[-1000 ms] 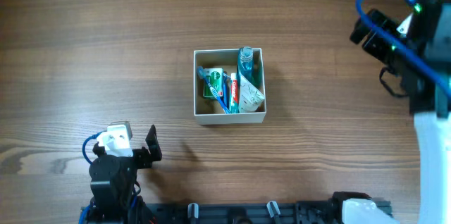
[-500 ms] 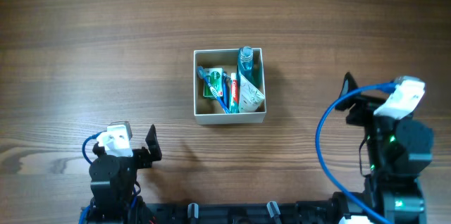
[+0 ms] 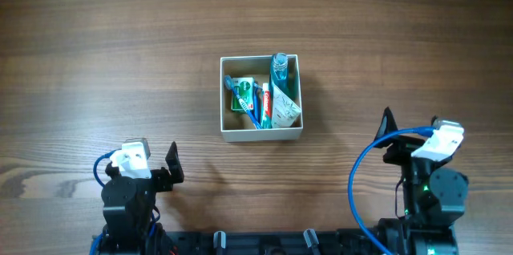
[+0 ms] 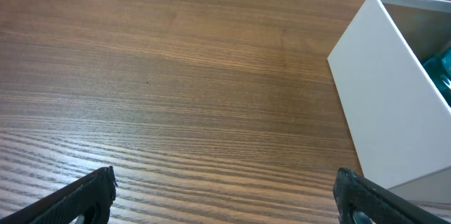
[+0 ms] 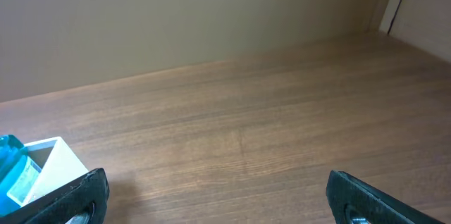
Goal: Pack container
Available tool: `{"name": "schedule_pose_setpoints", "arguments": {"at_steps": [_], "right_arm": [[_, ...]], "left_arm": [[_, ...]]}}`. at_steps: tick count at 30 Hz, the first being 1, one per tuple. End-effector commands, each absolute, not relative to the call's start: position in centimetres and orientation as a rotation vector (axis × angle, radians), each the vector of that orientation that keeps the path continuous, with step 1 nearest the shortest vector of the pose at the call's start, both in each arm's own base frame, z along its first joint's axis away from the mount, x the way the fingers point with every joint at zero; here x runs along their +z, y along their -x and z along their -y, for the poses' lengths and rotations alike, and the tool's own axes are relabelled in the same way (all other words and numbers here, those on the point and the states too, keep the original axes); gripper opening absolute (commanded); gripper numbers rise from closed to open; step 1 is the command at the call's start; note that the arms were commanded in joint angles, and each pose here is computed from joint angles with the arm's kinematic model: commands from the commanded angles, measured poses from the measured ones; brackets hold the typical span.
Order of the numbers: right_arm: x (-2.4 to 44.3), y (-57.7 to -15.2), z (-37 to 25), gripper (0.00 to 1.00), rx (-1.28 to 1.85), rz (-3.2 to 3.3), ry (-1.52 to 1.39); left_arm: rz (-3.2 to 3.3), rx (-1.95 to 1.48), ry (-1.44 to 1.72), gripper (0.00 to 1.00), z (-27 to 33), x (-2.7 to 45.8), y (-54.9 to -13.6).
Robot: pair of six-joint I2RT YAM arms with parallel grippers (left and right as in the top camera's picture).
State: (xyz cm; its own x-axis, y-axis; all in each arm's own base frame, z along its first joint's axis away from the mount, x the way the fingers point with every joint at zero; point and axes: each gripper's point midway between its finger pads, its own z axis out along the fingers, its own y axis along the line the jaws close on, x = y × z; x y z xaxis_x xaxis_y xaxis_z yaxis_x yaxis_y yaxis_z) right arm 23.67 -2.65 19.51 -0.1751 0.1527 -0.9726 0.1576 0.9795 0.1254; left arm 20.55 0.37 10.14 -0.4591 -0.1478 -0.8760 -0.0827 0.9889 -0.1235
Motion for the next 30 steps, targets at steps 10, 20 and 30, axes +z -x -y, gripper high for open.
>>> {"name": "schedule_pose_setpoints", "arguments": {"at_steps": [10,20,30], "right_arm": [[16.7,-23.1,3.0,1.0,-0.028,-1.717,-0.236],[13.9,-22.5,2.9,1.0,-0.036,-1.83,-0.242],[13.9,-22.6,2.9,1.0,-0.037,-1.832,-0.242]], "left_arm": [[-2.062,-0.059,0.147,1.0,-0.4,9.4,-20.5],[-2.062,-0.059,0.147,1.0,-0.4,9.4,-20.5],[-2.062,-0.059,0.147,1.0,-0.4,9.4,-20.5]]}}
